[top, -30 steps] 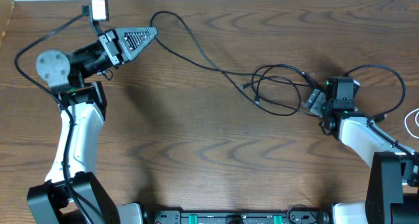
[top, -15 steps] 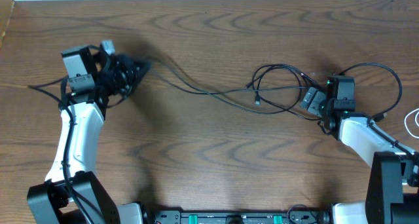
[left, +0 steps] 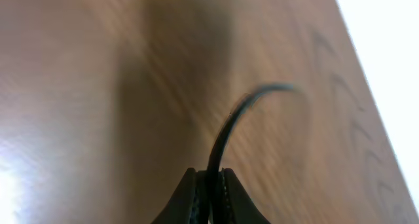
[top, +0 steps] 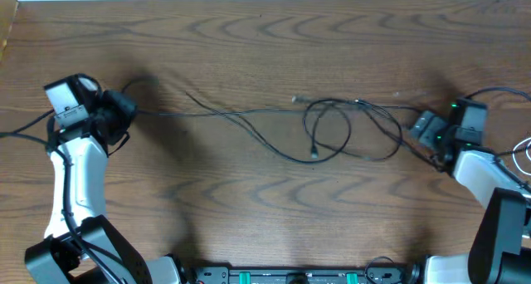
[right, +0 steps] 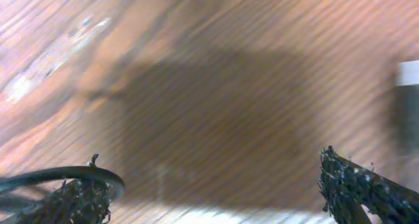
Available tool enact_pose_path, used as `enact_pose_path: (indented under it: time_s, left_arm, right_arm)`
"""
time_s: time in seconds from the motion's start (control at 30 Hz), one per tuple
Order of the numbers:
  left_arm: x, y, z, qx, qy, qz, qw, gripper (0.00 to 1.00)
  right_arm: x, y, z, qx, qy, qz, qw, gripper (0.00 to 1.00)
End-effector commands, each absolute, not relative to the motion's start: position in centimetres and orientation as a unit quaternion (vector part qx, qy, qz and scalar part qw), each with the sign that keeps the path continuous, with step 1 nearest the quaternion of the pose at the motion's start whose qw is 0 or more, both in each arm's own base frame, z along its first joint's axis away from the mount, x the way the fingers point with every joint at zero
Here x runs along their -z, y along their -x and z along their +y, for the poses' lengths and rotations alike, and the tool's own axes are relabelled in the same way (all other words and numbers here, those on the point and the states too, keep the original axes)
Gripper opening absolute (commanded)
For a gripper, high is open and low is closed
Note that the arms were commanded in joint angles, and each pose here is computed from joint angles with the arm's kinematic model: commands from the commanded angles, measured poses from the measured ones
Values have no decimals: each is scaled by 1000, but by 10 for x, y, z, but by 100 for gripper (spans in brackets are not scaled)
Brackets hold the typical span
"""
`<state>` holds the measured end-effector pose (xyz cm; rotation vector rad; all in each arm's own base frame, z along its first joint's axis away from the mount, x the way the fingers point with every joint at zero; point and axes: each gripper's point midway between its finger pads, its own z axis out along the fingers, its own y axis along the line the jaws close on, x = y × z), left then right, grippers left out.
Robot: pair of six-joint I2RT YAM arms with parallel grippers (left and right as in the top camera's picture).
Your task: Untangle cables
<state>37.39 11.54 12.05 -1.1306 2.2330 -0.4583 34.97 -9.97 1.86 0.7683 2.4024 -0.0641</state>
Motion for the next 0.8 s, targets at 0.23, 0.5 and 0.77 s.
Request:
enact_pose_path:
  time_s: [0.23, 0.5, 0.77]
  left_arm:
    - [-118, -365, 99, 164, 392, 865, 266, 8]
    - [-128, -379, 34, 228, 235, 905, 272, 8]
    - [-138, -386, -37, 254, 68, 920, 291, 8]
  right_arm:
    - [-65, -387, -77, -83, -230, 888, 388, 99]
    - [-109, -393, 7, -310, -100, 856, 402, 99]
    - [-138, -370, 55, -448, -4, 812, 375, 99]
